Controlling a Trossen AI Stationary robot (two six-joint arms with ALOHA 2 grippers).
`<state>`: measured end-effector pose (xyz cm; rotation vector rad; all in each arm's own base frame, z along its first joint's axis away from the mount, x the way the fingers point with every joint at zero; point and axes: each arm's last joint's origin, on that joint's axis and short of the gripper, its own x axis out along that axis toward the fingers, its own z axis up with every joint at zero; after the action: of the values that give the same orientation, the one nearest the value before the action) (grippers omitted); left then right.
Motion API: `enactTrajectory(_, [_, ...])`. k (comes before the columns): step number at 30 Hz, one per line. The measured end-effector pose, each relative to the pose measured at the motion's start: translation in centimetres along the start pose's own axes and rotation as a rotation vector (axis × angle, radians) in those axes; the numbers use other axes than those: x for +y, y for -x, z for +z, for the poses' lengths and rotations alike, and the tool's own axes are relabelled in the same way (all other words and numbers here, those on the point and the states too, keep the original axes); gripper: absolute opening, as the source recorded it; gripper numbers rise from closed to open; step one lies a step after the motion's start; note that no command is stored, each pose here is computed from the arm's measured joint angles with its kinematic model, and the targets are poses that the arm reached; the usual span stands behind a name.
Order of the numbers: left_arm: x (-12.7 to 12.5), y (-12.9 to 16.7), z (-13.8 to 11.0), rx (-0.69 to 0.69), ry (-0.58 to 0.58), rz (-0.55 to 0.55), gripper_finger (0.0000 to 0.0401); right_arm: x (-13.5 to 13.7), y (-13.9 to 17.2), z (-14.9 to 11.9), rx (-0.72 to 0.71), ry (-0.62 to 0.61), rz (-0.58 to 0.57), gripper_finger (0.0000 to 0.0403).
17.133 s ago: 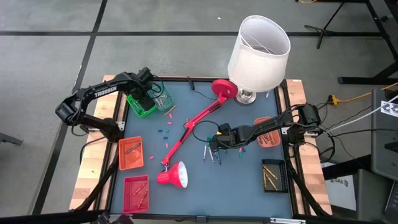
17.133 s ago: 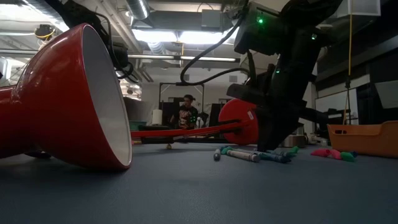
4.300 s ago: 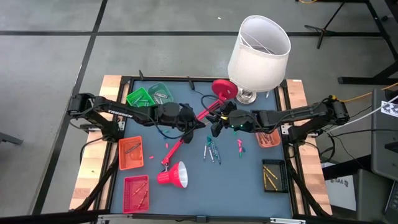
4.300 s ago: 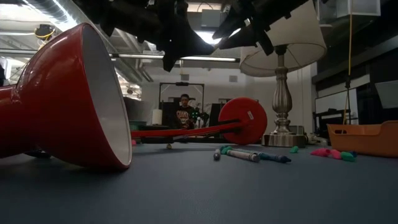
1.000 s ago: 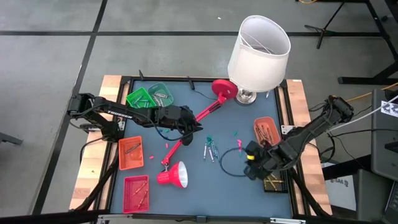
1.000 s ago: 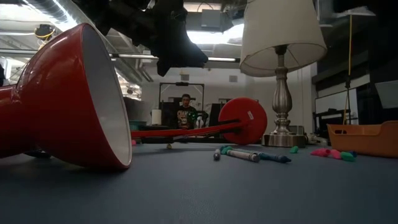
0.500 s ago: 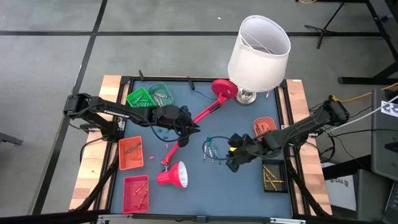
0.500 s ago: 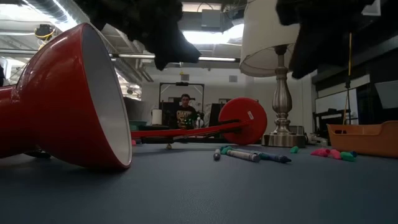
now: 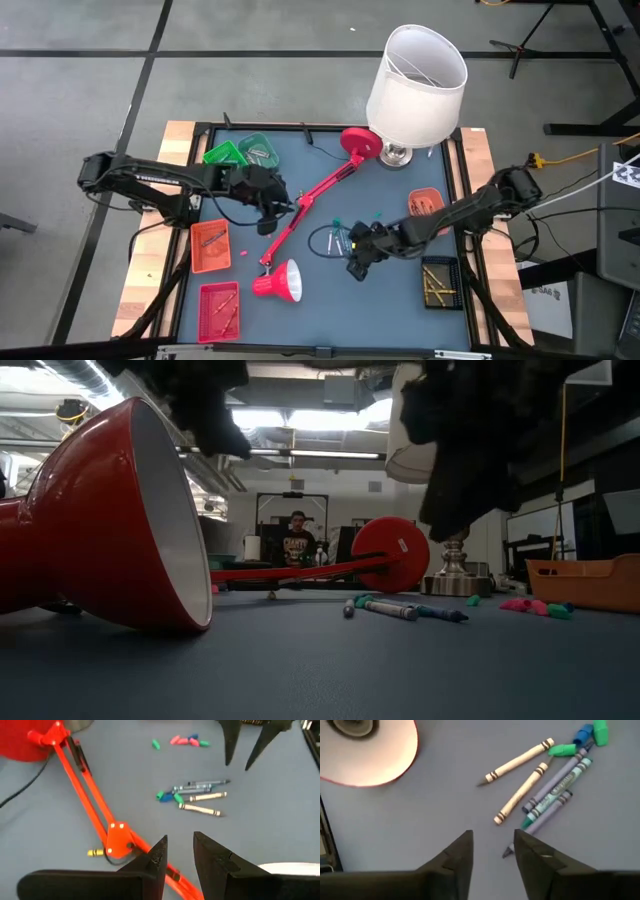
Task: Sort crayons
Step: Put the right dark blue crayon into the left orange bin
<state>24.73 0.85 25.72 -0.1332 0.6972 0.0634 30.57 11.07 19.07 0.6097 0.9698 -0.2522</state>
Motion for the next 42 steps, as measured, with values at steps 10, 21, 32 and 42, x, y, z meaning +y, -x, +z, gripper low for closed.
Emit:
enactTrajectory(10, [0.1,0.1,-0.9,0.092,0.001,0.013,0.0078,-1.5,-2.1,0.8,0.026,-0.037,-0.076,0.0202])
enactTrajectory(21, [0.1,0.1,-0.9,0.089,0.001,0.013,0.0078,-2.0,-4.5,-0.3,0.11,-0.028,-0.109,0.0202])
enactTrajectory(32, [0.1,0.1,-0.9,0.088,0.003,0.012,0.0078,-2.5,-5.6,-0.8,0.14,-0.016,-0.174,0.02])
enactTrajectory(42, [0.1,0.1,-0.9,0.089,0.004,0.012,0.0078,-2.8,-5.5,-1.0,0.148,-0.013,-0.207,0.0127])
